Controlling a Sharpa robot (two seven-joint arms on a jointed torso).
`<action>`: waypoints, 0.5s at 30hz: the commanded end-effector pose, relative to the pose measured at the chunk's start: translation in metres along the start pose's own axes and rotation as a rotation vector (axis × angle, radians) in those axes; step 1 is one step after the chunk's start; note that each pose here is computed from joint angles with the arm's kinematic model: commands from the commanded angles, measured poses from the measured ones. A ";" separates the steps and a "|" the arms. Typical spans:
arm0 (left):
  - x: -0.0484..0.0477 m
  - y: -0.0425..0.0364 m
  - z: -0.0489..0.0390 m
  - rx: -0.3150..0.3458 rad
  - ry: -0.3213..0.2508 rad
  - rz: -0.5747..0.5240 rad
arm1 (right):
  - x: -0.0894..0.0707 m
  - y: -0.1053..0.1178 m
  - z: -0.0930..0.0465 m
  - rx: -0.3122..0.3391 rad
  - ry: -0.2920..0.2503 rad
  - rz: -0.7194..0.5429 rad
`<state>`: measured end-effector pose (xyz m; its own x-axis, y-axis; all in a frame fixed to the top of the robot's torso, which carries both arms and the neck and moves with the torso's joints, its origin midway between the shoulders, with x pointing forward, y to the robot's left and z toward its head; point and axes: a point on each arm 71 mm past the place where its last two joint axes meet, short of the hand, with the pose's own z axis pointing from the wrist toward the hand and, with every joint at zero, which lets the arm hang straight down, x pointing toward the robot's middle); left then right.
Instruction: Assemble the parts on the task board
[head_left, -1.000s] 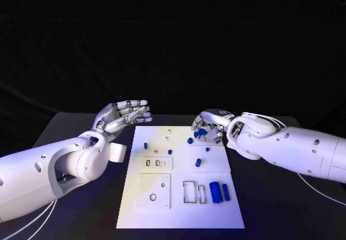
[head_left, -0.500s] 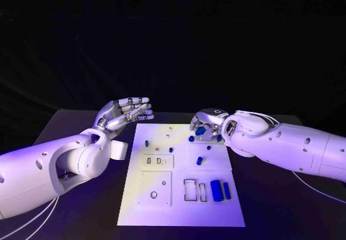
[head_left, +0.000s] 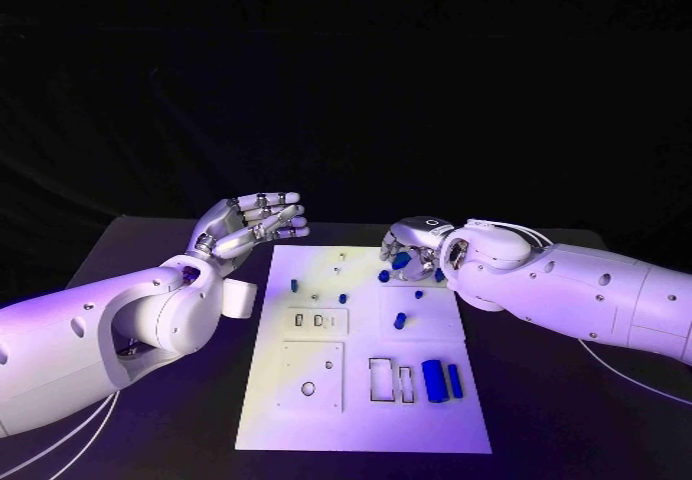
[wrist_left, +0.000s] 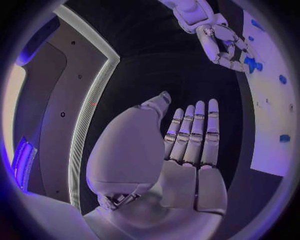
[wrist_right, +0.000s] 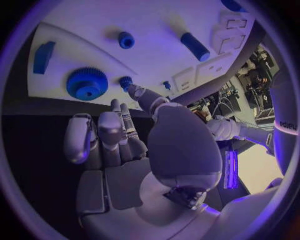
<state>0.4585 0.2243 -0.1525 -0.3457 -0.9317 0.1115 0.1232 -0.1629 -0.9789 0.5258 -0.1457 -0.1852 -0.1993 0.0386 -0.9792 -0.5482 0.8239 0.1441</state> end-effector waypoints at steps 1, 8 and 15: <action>0.0024 -0.0014 0.0008 0.004 0.015 -0.011 | 0.004 0.002 0.002 -0.004 0.026 -0.017; 0.0022 -0.0016 0.0009 0.003 0.015 -0.011 | 0.008 0.004 0.004 -0.010 0.040 -0.013; 0.0021 -0.0018 0.0009 0.003 0.015 -0.011 | 0.011 0.004 0.006 -0.009 0.052 -0.008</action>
<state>0.4588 0.2244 -0.1520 -0.3455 -0.9318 0.1113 0.1216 -0.1621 -0.9793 0.5267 -0.1397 -0.1943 -0.2230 0.0233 -0.9745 -0.5494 0.8228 0.1454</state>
